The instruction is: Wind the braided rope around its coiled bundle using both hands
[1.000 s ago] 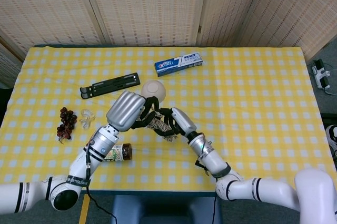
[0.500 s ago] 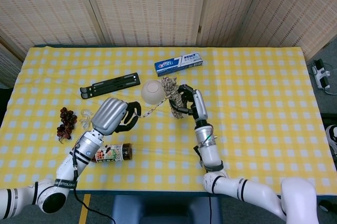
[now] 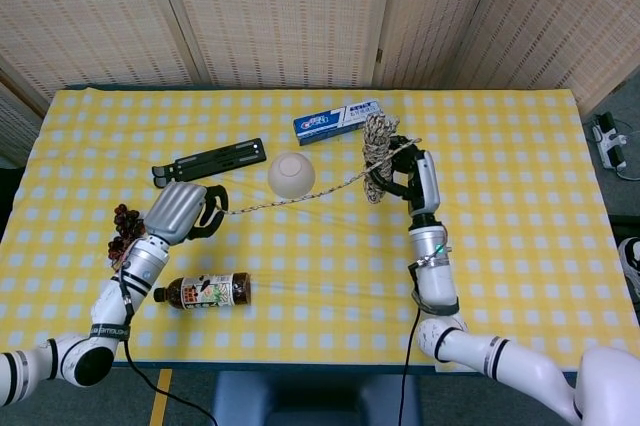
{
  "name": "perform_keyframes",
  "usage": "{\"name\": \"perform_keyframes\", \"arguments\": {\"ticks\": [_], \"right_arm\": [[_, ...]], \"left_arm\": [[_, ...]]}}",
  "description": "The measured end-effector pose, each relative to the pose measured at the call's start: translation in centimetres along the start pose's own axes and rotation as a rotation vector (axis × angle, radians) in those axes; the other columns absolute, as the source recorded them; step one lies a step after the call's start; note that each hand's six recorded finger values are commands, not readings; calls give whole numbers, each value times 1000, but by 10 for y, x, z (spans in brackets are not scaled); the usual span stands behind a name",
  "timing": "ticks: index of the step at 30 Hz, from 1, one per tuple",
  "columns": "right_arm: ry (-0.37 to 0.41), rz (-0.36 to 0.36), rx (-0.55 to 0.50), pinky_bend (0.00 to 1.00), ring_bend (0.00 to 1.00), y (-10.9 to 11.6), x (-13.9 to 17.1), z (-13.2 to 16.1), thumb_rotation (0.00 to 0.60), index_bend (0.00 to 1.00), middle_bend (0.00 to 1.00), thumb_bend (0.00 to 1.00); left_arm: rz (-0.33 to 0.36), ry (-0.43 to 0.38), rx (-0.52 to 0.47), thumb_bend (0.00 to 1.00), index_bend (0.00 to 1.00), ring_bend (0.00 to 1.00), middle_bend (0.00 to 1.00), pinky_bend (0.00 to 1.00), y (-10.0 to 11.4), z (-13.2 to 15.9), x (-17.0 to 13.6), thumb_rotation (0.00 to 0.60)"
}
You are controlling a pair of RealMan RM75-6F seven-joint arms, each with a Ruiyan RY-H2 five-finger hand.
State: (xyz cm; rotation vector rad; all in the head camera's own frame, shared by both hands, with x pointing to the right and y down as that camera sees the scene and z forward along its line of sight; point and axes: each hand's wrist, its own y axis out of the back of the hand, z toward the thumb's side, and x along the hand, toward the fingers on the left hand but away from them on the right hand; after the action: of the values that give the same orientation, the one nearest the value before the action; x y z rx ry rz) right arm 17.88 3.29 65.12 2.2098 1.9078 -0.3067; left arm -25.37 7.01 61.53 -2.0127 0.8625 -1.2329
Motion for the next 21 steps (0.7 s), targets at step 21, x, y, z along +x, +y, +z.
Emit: {"name": "perform_keyframes", "arguments": {"ticks": [21], "right_arm": [[12,280,30,795,819,10,26,19,600,954,758,550]], "left_arm": [[-54,201,74,546,655,765,845,749,-20,-63,27,600]]}}
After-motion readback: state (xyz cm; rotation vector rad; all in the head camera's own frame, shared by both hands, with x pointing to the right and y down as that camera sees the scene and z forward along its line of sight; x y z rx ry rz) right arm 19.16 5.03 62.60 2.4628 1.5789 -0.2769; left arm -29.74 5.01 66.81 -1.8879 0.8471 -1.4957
